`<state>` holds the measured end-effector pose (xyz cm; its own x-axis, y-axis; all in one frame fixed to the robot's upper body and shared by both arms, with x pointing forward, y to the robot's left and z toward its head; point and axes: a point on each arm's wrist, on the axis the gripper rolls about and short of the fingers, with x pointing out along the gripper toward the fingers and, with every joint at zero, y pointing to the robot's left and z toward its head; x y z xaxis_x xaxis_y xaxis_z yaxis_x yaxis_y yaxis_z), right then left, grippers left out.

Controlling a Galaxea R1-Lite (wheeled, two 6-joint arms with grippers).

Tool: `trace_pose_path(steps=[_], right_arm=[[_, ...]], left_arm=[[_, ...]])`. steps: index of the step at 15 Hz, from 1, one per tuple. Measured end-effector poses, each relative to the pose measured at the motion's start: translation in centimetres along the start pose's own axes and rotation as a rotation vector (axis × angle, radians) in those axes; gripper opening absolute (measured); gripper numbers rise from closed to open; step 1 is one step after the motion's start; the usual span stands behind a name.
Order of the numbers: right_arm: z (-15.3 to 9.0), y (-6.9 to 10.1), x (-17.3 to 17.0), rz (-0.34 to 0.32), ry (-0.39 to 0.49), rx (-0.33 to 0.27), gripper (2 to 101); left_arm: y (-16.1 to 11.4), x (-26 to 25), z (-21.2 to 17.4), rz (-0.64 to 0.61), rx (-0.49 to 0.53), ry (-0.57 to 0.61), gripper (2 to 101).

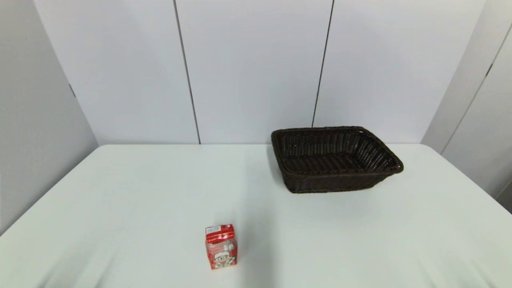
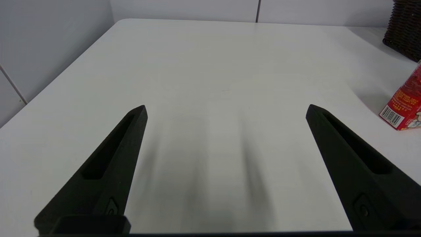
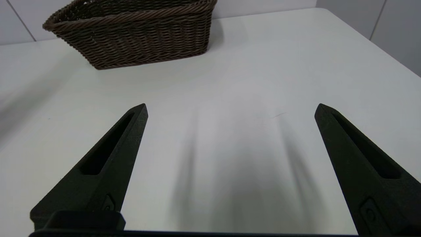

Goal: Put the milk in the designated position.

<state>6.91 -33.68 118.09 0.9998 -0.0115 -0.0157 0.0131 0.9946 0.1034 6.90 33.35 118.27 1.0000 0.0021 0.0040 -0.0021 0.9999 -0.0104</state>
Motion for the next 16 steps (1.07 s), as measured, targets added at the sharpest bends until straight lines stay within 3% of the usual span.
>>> trace_pose_path(steps=[11, 16], right_arm=[[0.0, 0.0, 0.0, 0.000, 0.000, 0.000, 100.5], [0.0, 0.0, 0.0, 0.000, 0.001, 0.000, 100.5]], left_arm=[[0.0, 0.0, 0.0, 0.000, -0.001, 0.000, 97.9], [0.0, 0.6, 1.4, 0.005, 0.043, 0.065, 97.9]])
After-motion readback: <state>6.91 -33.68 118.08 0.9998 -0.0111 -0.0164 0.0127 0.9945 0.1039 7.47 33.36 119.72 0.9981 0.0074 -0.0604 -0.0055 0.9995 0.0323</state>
